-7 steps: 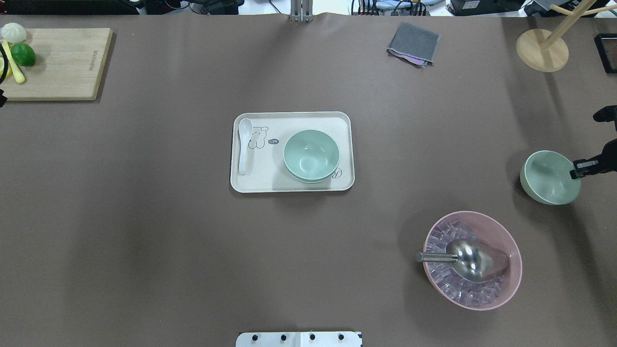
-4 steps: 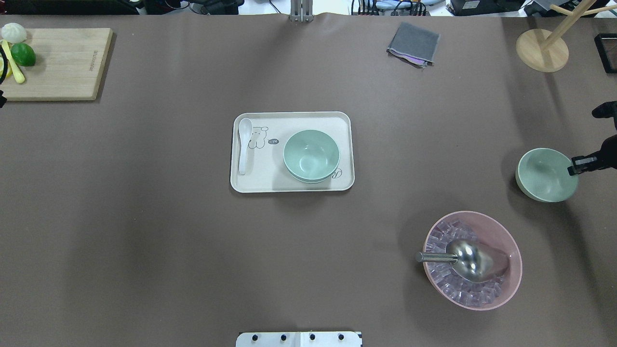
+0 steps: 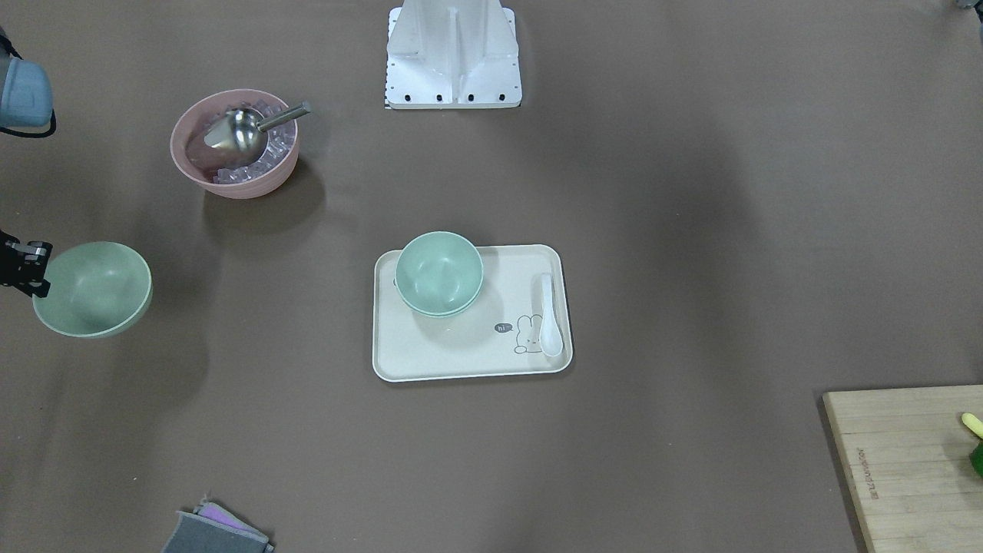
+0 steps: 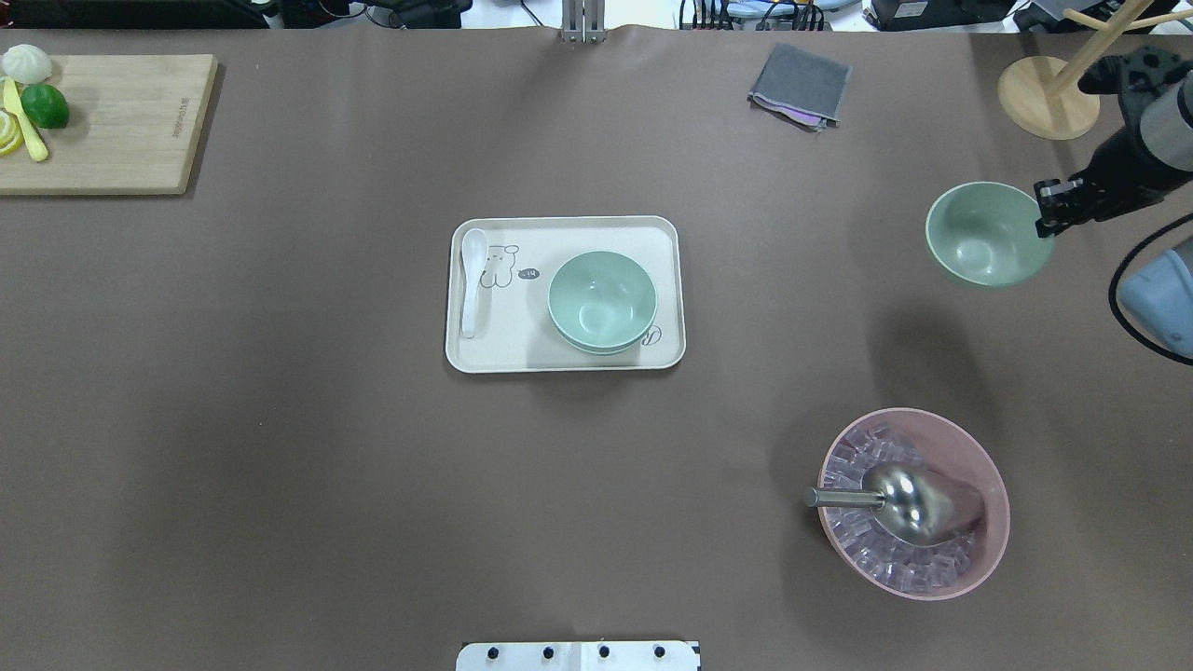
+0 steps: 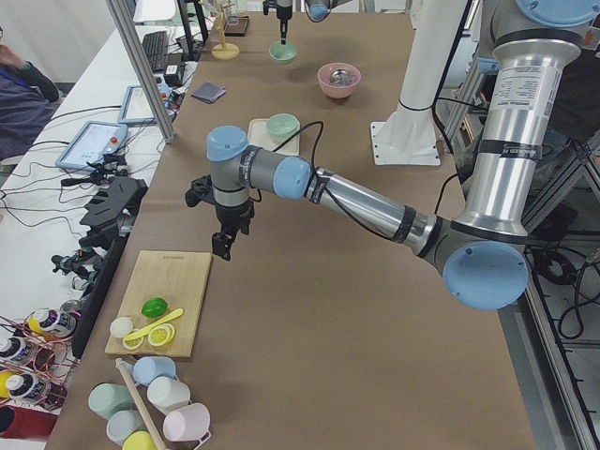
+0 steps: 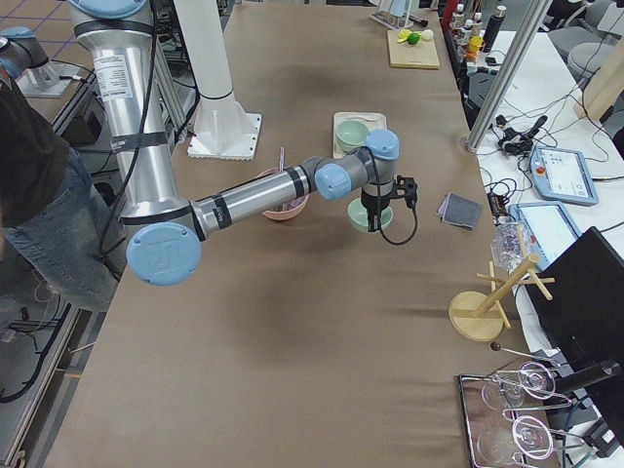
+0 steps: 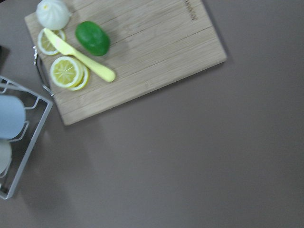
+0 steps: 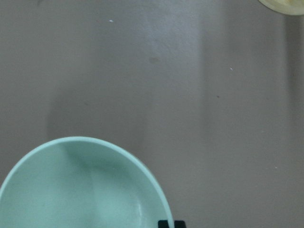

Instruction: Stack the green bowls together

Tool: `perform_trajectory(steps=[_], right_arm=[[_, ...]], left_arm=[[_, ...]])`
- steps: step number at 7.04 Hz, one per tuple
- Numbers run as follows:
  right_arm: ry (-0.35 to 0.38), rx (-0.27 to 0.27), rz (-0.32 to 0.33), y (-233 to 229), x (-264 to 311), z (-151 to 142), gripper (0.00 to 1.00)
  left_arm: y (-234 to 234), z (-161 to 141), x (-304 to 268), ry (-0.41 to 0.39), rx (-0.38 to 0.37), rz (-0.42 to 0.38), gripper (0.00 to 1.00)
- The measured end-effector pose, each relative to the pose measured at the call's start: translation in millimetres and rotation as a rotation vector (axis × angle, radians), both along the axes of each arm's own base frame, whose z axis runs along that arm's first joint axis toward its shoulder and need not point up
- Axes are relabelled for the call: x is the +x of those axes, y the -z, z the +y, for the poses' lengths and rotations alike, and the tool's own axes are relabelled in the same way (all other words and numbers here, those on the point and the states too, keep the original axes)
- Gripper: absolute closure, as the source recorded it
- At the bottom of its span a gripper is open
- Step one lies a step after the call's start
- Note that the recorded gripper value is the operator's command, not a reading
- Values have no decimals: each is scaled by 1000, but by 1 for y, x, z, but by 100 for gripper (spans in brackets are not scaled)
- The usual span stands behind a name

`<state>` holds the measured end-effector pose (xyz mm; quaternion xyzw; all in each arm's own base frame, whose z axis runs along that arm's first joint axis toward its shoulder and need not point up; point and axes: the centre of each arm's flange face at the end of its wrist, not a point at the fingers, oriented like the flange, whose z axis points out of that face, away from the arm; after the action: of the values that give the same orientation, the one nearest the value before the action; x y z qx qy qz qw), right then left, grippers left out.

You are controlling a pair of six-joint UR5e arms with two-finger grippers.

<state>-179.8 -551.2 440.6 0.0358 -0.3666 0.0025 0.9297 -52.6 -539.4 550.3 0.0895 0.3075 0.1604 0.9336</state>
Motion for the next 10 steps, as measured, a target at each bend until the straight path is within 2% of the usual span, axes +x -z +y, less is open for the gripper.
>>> perform_trajectory(steps=[2, 5, 8, 10], right_arm=[[-40, -64, -31, 100, -51, -8, 100], [-111, -164, -106, 201, -147, 16, 100], [-165, -228, -94, 245, -241, 52, 100], [-171, -234, -67, 248, -284, 59, 100]], left_arm=[[-64, 19, -60, -8, -36, -4, 2], [-98, 48, -78, 14, -89, 3, 2], [-111, 62, -80, 24, -116, 8, 2], [-112, 65, -84, 31, -117, 9, 2]])
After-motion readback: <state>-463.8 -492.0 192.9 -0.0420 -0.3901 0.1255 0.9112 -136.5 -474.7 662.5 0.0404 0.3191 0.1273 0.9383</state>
